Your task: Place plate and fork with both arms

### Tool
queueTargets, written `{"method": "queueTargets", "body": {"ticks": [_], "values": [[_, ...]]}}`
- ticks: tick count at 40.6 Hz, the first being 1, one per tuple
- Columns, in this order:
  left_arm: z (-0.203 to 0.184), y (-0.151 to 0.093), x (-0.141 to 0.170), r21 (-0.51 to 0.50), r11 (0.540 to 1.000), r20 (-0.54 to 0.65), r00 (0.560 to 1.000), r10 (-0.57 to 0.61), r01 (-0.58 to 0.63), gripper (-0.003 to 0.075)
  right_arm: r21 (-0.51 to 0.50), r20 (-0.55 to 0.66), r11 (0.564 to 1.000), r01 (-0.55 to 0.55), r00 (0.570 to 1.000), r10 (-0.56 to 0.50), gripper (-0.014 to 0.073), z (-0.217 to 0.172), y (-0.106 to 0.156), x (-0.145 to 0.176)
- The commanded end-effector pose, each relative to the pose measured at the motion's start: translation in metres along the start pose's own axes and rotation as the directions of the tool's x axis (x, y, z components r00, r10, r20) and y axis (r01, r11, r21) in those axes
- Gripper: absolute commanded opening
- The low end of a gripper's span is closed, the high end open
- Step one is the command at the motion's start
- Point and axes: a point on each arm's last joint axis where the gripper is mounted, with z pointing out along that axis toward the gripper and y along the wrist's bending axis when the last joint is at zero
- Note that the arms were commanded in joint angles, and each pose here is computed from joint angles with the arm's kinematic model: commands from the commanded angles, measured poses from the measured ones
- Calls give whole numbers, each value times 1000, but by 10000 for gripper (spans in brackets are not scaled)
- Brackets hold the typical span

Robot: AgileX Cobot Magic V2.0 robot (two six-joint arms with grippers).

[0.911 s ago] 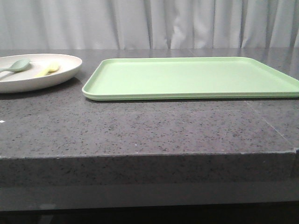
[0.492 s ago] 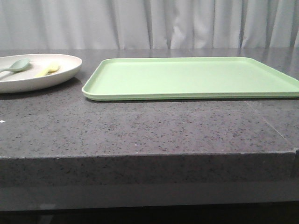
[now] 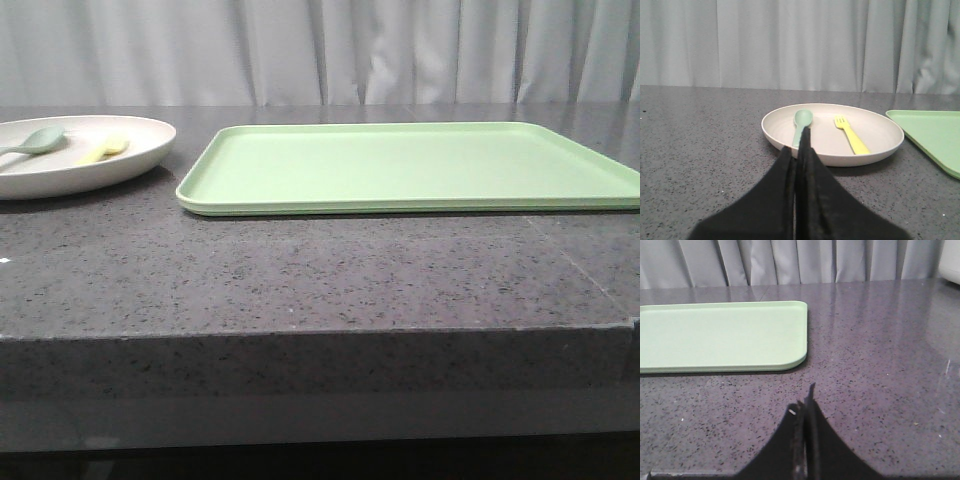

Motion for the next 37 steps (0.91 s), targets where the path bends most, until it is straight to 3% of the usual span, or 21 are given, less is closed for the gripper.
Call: {"method": "queueTargets", "body": {"ticks": [1, 19, 32, 37], "values": [[-2, 0, -8, 5, 1000, 93, 996, -14, 13, -18, -1, 106, 1000, 24, 994, -24, -66, -2, 0, -10], [-2, 0, -8, 6, 1000, 101, 995, -14, 13, -18, -1, 111, 1000, 24, 994, -24, -66, -2, 0, -10], [-4, -1, -19, 16, 1000, 215, 977, -17, 14, -18, -6, 172, 1000, 23, 985, -22, -66, -3, 1, -18], [-5, 1, -25, 22, 993, 256, 960, -115, 113, -18, -9, 205, 1000, 24, 978, -22, -66, -8, 3, -36]]}}
